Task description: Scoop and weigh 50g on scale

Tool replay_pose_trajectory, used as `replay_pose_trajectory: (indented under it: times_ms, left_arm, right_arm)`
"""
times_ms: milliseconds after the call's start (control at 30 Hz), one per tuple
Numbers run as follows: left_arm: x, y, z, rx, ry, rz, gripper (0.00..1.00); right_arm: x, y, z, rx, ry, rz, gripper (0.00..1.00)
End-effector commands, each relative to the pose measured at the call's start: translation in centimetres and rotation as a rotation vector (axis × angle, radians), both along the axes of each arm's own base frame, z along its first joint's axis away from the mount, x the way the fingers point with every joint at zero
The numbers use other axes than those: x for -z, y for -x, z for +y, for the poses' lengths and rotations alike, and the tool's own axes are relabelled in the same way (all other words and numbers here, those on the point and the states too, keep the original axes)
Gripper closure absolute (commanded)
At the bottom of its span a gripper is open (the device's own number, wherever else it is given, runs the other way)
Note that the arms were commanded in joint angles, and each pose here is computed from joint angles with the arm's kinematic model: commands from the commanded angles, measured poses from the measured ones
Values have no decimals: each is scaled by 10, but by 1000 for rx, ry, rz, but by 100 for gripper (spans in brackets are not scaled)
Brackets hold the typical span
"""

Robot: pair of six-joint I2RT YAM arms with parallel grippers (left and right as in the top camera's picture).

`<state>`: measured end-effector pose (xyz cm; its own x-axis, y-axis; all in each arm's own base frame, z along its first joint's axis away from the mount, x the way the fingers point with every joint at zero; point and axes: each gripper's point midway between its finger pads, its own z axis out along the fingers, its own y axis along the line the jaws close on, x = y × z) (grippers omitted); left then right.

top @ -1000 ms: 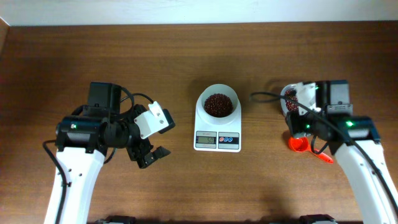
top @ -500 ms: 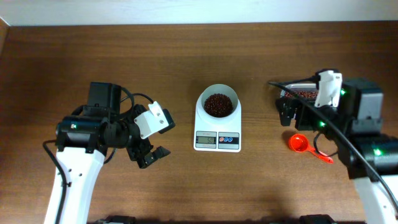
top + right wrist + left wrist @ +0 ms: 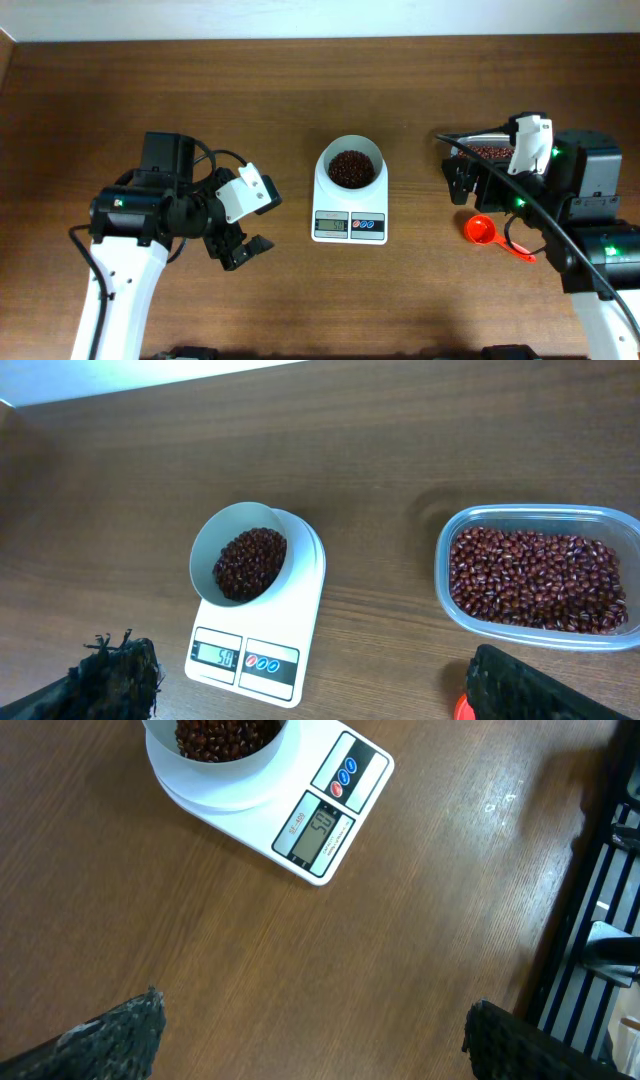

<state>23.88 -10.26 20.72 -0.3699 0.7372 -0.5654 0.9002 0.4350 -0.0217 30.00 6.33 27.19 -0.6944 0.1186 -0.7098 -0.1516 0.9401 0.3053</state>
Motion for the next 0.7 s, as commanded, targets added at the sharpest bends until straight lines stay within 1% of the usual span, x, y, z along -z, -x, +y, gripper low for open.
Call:
replay_pose_trajectory:
  times_ms: [0,200,233,333,500,667]
  left_arm:
    - [-5,-2,1,-9,6,-11,1]
    - [-5,-2,1,-9,5,-11,1]
    - [-5,-2,1,-9,5,-11,1]
    - [-5,-2,1,-9,6,-11,1]
    - [-5,-2,1,-9,6,-11,1]
    - [-5,-2,1,-9,5,-11,1]
  right_arm:
    - [-16,4,0,6,3,-48,1]
    - [-44,23,-20,95,67,-166,1]
    - [-51,33,-22,80,100,-208,1]
    - [-59,48,-23,62,125,-264,1]
    - [-55,72,-24,67,119,-329,1]
    - [-46,91,-26,77,108,-468,1]
